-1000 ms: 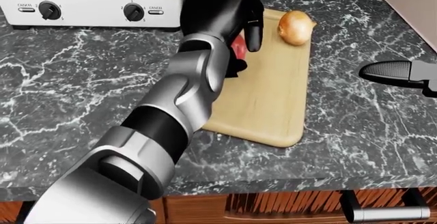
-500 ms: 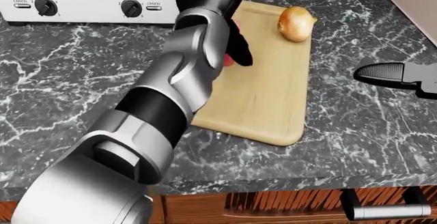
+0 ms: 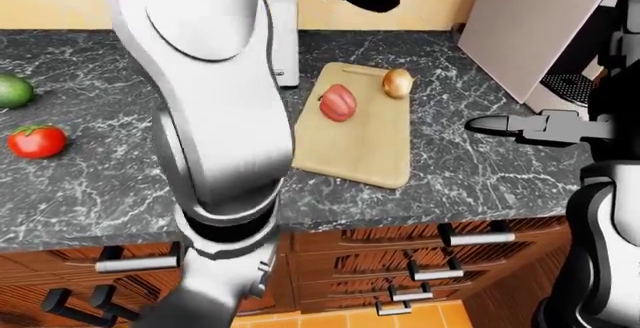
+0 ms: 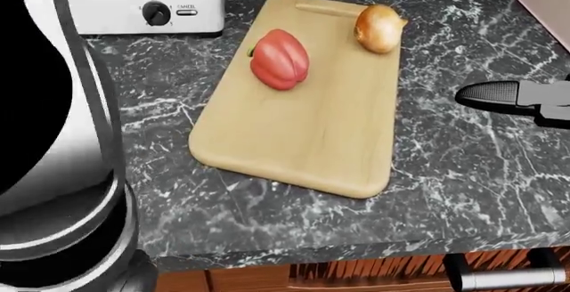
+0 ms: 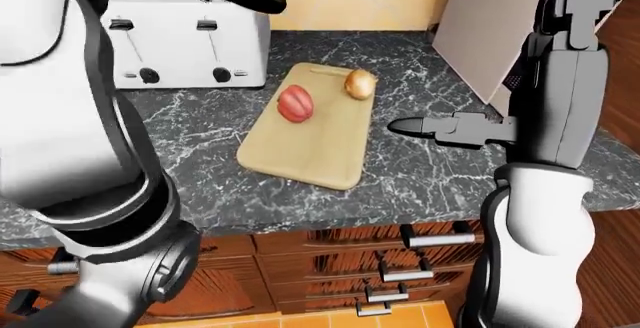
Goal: Place the avocado, onion, tomato and bell pepper on the cutting board.
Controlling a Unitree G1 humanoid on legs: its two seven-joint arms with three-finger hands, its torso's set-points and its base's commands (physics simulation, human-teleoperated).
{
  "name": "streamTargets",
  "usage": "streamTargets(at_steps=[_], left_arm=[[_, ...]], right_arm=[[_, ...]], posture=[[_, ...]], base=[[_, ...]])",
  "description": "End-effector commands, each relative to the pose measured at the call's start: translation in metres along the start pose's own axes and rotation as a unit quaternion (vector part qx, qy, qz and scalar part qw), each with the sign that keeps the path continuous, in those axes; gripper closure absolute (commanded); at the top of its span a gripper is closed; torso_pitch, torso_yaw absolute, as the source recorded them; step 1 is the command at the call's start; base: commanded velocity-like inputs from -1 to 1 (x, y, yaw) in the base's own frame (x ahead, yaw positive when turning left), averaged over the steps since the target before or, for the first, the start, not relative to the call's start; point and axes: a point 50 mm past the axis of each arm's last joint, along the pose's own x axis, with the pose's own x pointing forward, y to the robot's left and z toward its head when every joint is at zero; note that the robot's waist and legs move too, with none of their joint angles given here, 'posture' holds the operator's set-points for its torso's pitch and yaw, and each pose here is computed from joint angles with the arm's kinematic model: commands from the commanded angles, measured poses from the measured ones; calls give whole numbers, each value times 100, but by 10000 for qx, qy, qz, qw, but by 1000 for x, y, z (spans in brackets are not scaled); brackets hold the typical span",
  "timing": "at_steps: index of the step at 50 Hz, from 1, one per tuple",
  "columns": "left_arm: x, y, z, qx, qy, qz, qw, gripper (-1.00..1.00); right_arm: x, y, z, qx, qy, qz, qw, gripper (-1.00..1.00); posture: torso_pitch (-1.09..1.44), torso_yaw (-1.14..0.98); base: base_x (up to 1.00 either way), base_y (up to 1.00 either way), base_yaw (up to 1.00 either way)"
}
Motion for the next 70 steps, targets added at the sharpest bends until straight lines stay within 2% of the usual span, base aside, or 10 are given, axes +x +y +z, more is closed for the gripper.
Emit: streamTargets(at_steps=[1, 5, 14, 17, 21, 23, 24, 27, 30, 70], left_arm=[[-15, 14, -6, -75, 277, 77, 9996, -100], [-51, 42, -18, -262, 499, 373, 9977, -100], [-125, 63, -66, -218, 1216, 994, 9873, -100], [-142, 65, -84, -282, 1176, 1113, 9864, -100], [-161, 70, -103, -855, 1126, 1468, 9790, -100], [-170, 73, -112, -1304, 1169, 1473, 9735, -100], [-172, 74, -114, -1373, 1179, 1392, 9736, -100], [-184, 75, -115, -1822, 1115, 1156, 9700, -100], [-186, 75, -109, -1881, 1095, 1169, 9690, -100], [-185, 77, -102, -2006, 1034, 1188, 9669, -100]], right_arm=[[1, -5, 12, -31, -380, -131, 9992, -100], [1, -4, 11, 3, -344, -146, 9993, -100], [1, -9, 11, 148, -225, -384, 9989, -100], [0, -7, 13, 175, -319, -362, 9987, -100], [-3, -5, 18, 331, -491, -228, 9980, -100], [-3, -4, 20, 436, -512, -185, 9976, -100], [-2, -5, 20, 447, -499, -213, 9975, -100], [-4, -4, 20, 922, -443, -48, 9947, -100], [-7, -3, 23, 1696, -397, 314, 9842, -100], [-9, 4, 28, 1778, -400, 567, 9816, -100]], posture=[[0, 0], [0, 0], [0, 0], [0, 0], [0, 0], [0, 0], [0, 0], [0, 0], [0, 0], [0, 0]], base=[[0, 0, 0], [0, 0, 0], [0, 0, 0], [0, 0, 0], [0, 0, 0], [0, 0, 0], [0, 0, 0], [0, 0, 0], [0, 0, 0], [0, 8, 0]])
